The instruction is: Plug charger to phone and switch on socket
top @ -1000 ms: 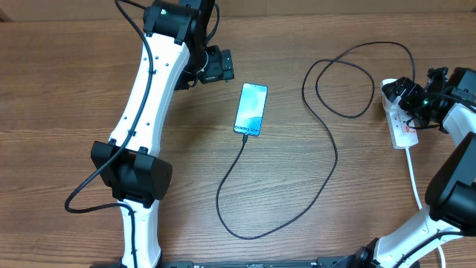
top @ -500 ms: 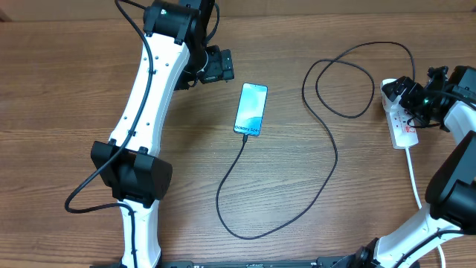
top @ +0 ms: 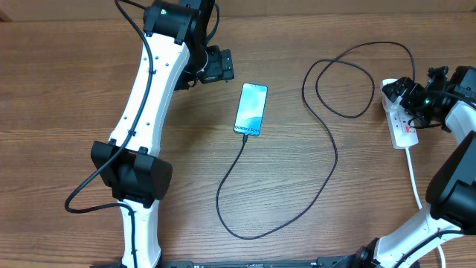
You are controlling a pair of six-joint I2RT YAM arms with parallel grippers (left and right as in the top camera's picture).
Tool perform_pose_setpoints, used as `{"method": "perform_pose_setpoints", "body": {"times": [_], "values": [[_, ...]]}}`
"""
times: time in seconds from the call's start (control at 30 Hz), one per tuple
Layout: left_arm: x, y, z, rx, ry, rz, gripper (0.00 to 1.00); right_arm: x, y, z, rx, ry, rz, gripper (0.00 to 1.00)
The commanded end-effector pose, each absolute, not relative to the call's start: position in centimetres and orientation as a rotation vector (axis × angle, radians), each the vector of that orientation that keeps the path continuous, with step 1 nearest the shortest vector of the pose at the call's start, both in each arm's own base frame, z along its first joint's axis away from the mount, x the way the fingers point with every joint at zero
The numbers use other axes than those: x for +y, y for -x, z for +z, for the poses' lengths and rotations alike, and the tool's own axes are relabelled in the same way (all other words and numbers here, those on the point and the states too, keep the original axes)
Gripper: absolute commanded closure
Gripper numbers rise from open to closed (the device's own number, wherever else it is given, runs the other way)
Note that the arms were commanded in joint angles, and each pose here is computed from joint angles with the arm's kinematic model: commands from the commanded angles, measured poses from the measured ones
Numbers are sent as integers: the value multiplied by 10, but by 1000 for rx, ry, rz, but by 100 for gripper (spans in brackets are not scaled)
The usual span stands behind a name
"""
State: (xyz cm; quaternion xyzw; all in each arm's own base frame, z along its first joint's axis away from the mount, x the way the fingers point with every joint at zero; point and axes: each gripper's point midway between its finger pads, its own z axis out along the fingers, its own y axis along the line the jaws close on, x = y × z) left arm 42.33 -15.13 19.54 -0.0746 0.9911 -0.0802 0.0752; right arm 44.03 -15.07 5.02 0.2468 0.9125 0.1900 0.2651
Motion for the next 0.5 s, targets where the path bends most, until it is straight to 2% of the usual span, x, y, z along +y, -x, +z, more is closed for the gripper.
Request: {"method": "perform_pose_setpoints", "body": {"times": [0.0, 0.47], "values": [[-152, -424, 191, 2981, 190, -213, 0, -151, -441, 64, 2450, -662, 514, 0], [-152, -424, 191, 2981, 190, -213, 0, -156, -439, 85, 2424, -651, 459, 0]]}}
